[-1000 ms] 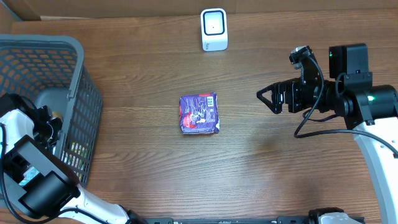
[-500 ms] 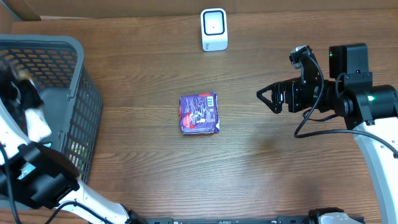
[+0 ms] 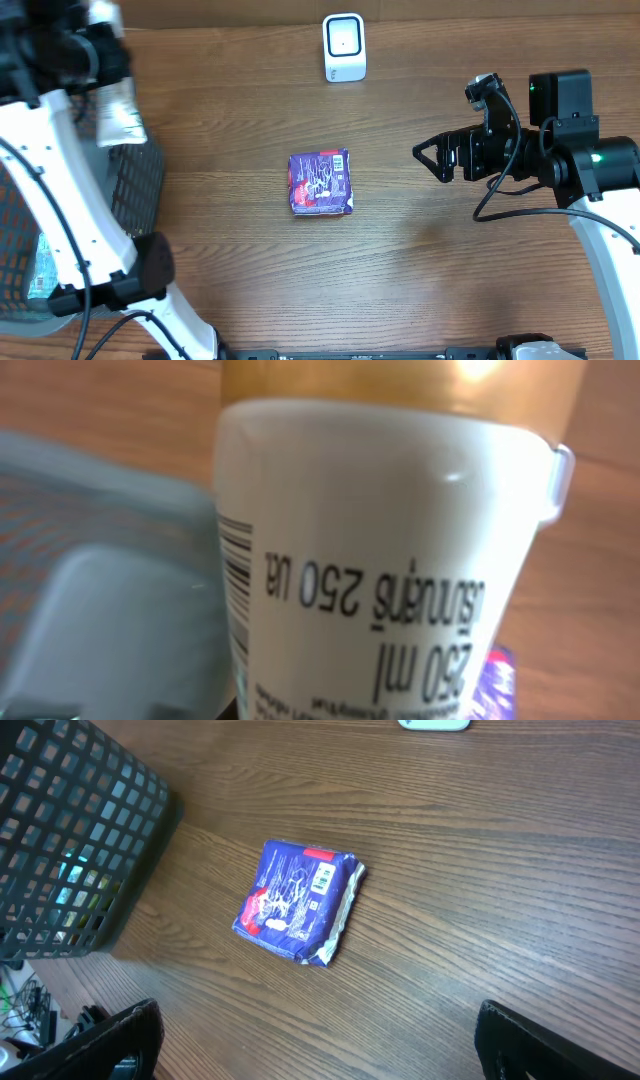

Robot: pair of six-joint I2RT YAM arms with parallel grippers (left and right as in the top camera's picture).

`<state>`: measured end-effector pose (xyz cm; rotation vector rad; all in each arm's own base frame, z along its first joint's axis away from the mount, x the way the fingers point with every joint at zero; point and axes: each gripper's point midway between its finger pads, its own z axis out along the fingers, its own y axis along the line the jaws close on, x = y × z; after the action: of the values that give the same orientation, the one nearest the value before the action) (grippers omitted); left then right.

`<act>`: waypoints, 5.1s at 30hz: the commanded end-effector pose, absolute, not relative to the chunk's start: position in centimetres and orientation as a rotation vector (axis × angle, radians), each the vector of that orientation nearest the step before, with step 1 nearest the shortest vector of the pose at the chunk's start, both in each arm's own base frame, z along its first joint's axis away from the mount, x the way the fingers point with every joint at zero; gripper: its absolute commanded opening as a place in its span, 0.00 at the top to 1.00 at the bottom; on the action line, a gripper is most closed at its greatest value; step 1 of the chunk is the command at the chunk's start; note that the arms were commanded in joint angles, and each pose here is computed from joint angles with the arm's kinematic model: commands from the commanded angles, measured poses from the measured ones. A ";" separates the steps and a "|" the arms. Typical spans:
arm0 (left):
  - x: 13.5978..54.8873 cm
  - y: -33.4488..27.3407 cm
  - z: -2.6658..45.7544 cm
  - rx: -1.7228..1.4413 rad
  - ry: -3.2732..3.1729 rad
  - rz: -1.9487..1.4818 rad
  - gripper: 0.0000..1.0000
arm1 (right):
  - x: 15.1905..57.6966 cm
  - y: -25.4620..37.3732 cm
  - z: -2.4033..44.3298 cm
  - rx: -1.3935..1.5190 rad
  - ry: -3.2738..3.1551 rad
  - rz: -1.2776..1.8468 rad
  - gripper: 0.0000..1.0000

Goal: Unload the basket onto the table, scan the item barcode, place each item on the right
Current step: 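Reach the left gripper into the basket and grasp the white tube, then carry the white tube out and set it beside the purple pack, then move the left gripper back into the basket toward the green carton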

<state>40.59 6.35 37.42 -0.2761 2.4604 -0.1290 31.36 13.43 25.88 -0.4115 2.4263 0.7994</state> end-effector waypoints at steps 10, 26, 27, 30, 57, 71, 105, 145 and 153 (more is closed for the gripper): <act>41.0 -12.2 30.7 0.225 2.696 -0.324 0.96 | 31.4 13.6 26.5 -0.418 2.410 0.795 0.00; 40.6 -12.2 12.7 -0.225 3.115 0.246 0.96 | 31.2 13.5 26.3 -0.414 2.425 0.798 0.00; 40.5 -11.9 12.3 -0.242 3.118 0.264 0.95 | 31.2 13.5 26.3 -0.414 2.426 0.798 0.00; 40.2 -11.1 10.6 -0.295 3.131 0.324 0.95 | 31.2 13.4 26.2 -0.411 2.428 0.788 0.00; 38.5 -11.0 2.6 -0.331 3.191 0.326 0.60 | 31.4 13.1 26.0 -0.403 2.436 0.761 0.00; 40.3 -13.6 5.0 -0.228 3.184 0.087 0.61 | 31.4 13.1 26.0 -0.403 2.434 0.761 0.00; 30.4 11.3 38.9 -0.791 2.384 0.039 0.51 | 31.2 13.1 26.0 -0.401 2.442 0.764 0.00; 21.8 21.9 7.4 -1.071 2.884 0.179 0.42 | 31.3 13.1 26.0 -0.402 2.438 0.763 0.00; 21.2 20.6 4.6 -0.960 2.939 0.125 0.37 | 31.4 13.1 26.1 -0.403 2.433 0.762 0.00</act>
<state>22.40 22.37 6.57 -1.0241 2.8448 0.2046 31.18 12.99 25.39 -0.3954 2.4565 0.7684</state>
